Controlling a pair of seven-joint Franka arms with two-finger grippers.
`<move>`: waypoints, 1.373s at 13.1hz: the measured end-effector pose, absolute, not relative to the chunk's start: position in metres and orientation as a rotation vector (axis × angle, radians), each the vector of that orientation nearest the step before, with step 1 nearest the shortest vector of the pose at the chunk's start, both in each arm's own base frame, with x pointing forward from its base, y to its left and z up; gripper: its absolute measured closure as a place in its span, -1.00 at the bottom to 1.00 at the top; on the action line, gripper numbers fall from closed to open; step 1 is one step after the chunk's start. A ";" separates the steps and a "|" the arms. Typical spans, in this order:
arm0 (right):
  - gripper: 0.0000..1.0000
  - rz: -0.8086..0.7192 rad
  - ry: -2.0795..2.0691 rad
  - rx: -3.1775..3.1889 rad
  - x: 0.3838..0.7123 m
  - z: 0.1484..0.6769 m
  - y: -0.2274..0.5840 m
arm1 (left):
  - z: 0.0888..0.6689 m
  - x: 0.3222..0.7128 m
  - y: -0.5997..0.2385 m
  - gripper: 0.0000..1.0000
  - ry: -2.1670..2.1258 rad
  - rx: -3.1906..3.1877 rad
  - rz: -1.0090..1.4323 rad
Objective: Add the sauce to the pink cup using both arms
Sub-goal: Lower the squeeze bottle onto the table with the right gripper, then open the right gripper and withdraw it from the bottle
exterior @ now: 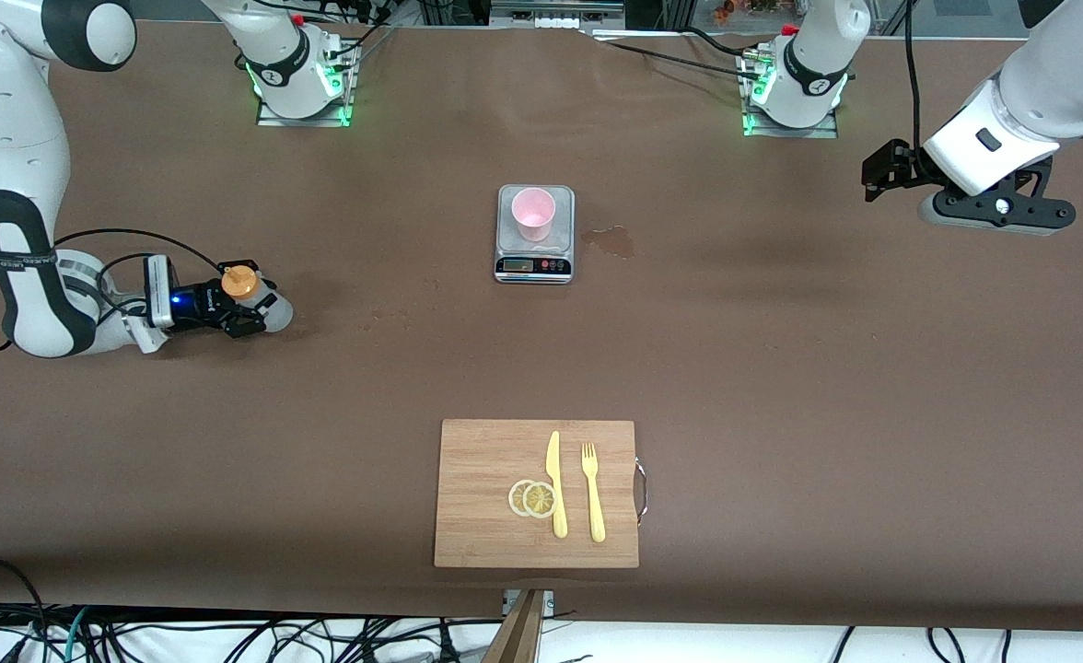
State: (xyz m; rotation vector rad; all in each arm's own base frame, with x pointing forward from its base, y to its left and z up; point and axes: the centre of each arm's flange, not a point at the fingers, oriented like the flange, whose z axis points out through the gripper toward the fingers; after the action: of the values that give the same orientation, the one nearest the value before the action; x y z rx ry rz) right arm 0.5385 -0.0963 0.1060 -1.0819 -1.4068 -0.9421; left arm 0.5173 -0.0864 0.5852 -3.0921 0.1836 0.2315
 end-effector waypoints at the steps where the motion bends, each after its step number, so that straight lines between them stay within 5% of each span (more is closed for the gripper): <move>1: 0.16 -0.947 -1.402 -1.081 0.538 0.106 -0.098 | 0.585 0.517 -0.086 -1.00 0.184 -3.092 0.231; 6: -0.98 -0.976 -1.412 -1.064 0.548 0.121 -0.115 | 0.585 0.517 -0.086 -1.00 0.184 -3.092 0.231; 14: -1.00 -0.829 -1.683 -1.119 0.586 0.185 -0.189 | 0.585 0.517 -0.087 -1.00 0.184 -3.092 0.231; 18: -1.00 -0.703 -1.875 -1.219 0.601 0.260 -0.211 | 0.586 0.517 -0.087 -1.00 0.184 -3.092 0.230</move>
State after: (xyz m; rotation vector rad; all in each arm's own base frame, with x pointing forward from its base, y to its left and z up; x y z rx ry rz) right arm 0.6007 -0.2106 0.2599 -1.2185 -1.8751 -0.7029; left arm 0.5174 -0.0867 0.5855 -3.0922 0.1844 0.2303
